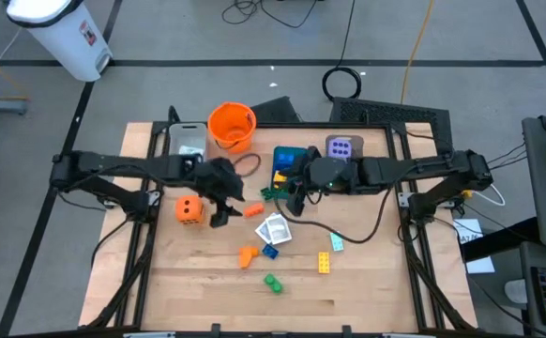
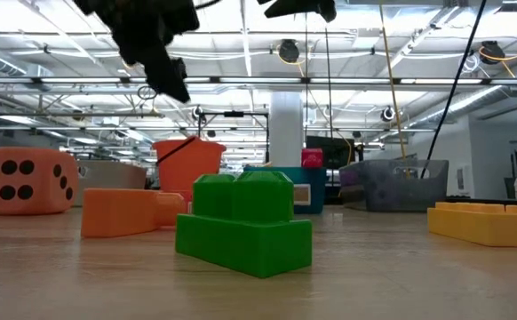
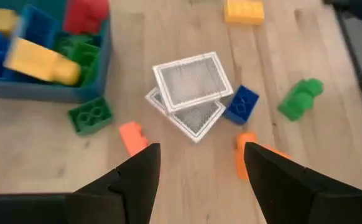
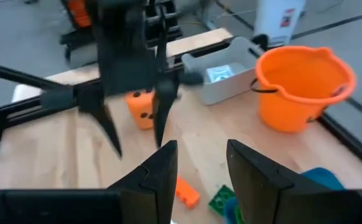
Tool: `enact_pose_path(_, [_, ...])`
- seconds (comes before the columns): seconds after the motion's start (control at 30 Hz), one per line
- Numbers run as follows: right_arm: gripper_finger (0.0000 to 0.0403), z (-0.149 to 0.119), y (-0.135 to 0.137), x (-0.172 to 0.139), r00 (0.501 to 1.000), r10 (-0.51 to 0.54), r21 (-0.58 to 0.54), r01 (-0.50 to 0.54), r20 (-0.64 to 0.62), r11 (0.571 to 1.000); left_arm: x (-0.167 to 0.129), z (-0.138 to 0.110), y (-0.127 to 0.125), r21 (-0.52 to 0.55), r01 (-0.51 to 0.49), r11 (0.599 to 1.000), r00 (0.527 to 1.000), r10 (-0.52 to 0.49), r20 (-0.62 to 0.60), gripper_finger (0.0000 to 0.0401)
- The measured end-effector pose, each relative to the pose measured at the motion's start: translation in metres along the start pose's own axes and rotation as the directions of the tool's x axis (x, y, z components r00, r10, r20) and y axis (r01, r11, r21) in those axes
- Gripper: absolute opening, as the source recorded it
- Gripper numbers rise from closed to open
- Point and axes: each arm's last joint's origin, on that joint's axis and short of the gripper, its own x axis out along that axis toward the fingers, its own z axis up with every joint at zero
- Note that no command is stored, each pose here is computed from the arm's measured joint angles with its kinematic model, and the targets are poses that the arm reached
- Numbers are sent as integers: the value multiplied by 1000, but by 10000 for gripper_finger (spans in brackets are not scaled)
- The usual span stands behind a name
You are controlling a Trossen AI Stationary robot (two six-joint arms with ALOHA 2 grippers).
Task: Pick & Place Toys
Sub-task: Put the orange game piece into the blue bin
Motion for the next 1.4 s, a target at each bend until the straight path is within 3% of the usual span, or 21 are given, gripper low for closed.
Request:
enact_pose_path(0.1, [130, -1, 2, -2, 999, -42, 14, 42, 11, 999, 22, -9, 2, -1, -23, 1000, 1000, 23, 7, 241])
enact_pose_path(0.37, [130, -7, 0, -3, 985, -166, 97, 162, 36, 982, 70, -35, 17, -85, -225, 971, 971, 215, -107, 241])
enact_pose_path(0.67, [130, -7, 1, -3, 986, -164, 71, 161, 33, 984, 115, -52, 26, -117, -247, 962, 952, 218, -217, 241])
enact_pose_path(0.9, [130, -9, 0, -3, 986, -166, 56, 165, 24, 985, 127, -57, 29, -150, -261, 954, 946, 222, -237, 238])
enact_pose_path(1.3, [130, -9, 0, -3, 986, -168, -2, 168, 20, 986, 124, -52, 37, -180, -262, 948, 954, 227, -194, 106])
enact_pose_path(1.4, [130, -9, 0, -3, 986, -165, -45, 166, 24, 985, 116, -48, 42, -208, -221, 953, 967, 187, -172, 100])
